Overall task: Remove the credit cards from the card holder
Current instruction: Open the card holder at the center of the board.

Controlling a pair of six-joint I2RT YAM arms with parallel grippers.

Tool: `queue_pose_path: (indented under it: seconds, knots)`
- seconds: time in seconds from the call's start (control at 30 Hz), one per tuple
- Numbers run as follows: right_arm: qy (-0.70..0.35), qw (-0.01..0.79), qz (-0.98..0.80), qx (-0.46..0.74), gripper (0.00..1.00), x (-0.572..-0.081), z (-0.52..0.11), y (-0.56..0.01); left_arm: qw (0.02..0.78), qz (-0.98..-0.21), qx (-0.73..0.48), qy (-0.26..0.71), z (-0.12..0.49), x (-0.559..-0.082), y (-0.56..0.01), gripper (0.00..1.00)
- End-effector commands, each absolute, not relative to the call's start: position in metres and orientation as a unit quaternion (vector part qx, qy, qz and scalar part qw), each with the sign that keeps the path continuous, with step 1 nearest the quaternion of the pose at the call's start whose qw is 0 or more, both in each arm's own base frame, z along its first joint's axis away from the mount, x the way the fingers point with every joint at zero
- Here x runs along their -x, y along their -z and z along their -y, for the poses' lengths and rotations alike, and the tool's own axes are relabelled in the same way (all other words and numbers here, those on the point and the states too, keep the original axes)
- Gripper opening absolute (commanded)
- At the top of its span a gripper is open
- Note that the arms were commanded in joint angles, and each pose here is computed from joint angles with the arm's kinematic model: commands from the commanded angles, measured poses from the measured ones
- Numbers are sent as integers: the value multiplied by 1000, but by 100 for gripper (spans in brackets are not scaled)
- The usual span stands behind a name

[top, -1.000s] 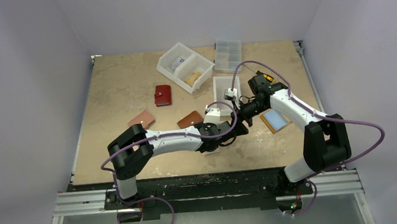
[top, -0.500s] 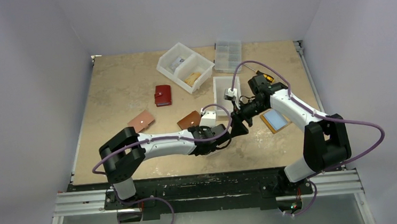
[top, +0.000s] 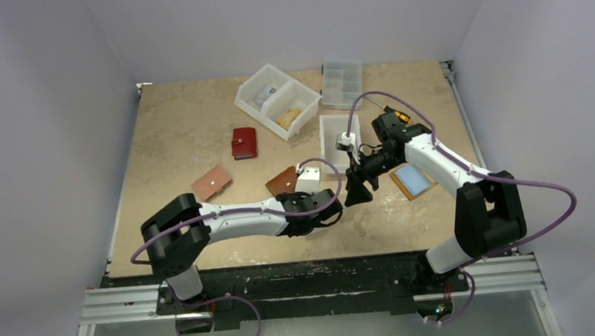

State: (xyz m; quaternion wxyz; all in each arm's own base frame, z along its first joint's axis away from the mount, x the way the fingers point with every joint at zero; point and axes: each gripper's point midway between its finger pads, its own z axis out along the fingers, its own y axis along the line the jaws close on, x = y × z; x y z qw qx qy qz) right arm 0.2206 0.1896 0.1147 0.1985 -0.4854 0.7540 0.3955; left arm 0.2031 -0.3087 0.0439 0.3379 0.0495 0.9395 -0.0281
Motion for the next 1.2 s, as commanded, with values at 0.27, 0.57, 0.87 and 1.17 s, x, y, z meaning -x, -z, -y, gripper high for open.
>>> queue_pose_path:
  seconds: [0.27,0.57,0.87,1.17]
  knots:
    - [-402,200,-732,513,69,-213,-197,-118,417,-884,-66,204,320,-200,-110,0]
    - [-401,197,-730,516,69,-212,-202,-116,405,-891,-95,182,318,-197,-103,16]
    - [-399,196,-733,515,69,-213,-202,-115,397,-906,-93,112,310,-205,-81,36]
    - [-397,192,-736,513,69,-213,-201,-113,377,-916,-102,89,314,-205,-56,39]
